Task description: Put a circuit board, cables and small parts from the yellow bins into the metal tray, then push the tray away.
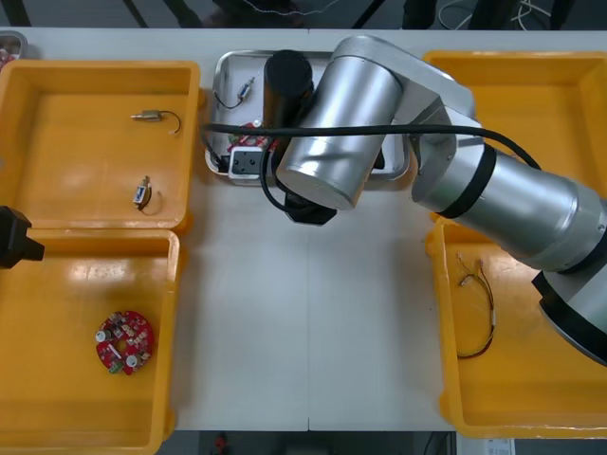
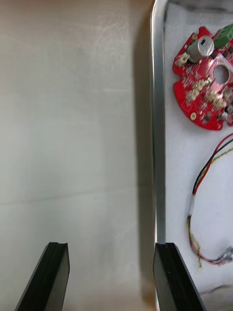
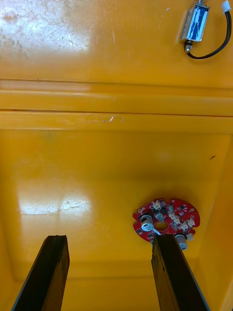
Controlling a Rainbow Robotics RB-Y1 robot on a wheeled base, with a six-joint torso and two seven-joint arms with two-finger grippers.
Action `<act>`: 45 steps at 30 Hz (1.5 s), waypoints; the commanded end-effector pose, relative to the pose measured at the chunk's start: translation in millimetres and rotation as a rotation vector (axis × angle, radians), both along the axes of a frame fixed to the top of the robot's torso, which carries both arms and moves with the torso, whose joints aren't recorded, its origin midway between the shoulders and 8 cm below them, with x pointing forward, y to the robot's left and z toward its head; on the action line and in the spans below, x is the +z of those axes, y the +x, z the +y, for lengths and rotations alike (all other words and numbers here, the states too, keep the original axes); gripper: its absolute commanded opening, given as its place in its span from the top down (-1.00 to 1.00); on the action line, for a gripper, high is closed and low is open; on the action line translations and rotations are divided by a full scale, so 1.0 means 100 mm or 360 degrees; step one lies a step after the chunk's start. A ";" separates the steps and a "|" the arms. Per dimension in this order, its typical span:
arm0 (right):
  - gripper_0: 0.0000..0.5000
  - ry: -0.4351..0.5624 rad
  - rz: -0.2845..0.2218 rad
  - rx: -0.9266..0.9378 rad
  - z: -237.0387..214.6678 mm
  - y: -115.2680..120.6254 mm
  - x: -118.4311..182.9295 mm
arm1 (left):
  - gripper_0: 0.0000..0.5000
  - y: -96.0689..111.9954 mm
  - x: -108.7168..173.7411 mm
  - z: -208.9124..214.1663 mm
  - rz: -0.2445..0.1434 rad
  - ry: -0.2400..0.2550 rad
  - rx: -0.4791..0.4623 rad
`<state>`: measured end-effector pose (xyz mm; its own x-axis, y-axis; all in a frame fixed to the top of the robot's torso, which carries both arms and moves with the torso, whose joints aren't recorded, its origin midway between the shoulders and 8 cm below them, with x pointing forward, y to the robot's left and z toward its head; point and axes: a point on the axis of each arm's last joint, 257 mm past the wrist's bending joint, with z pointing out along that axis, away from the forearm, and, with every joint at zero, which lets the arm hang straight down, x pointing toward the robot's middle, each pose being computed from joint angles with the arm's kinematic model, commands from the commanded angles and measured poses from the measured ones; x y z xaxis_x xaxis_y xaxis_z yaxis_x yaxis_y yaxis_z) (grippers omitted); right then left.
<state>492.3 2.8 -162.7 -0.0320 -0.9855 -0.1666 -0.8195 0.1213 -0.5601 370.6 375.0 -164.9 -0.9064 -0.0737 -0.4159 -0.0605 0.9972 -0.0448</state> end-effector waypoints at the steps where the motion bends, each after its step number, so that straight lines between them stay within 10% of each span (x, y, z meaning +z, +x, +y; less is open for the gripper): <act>1: -1.00 0.0127 0.0029 -0.0127 -0.18 -0.17 0.19 | -1.00 -0.06 0.13 0.16 -0.0026 0.0134 -0.0108; 7: -1.00 0.0148 0.0113 -0.0358 -0.65 -0.34 0.25 | -1.00 -0.06 0.13 0.16 -0.0026 0.0134 -0.0108; 22: -1.00 0.0863 0.0121 -0.0982 -1.29 -0.41 0.54 | -1.00 -0.06 0.13 0.16 -0.0026 0.0134 -0.0108; 45: -1.00 0.1115 0.0049 -0.1787 -3.07 -0.62 0.31 | -1.00 -0.06 0.13 0.16 -0.0026 0.0134 -0.0108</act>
<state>437.9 -278.3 -140.1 -0.7860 -0.1661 -0.5955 -0.1542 0.9855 -0.0713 370.5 375.1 -164.6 -0.9061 -0.0733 -0.4167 -0.0603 0.9972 -0.0442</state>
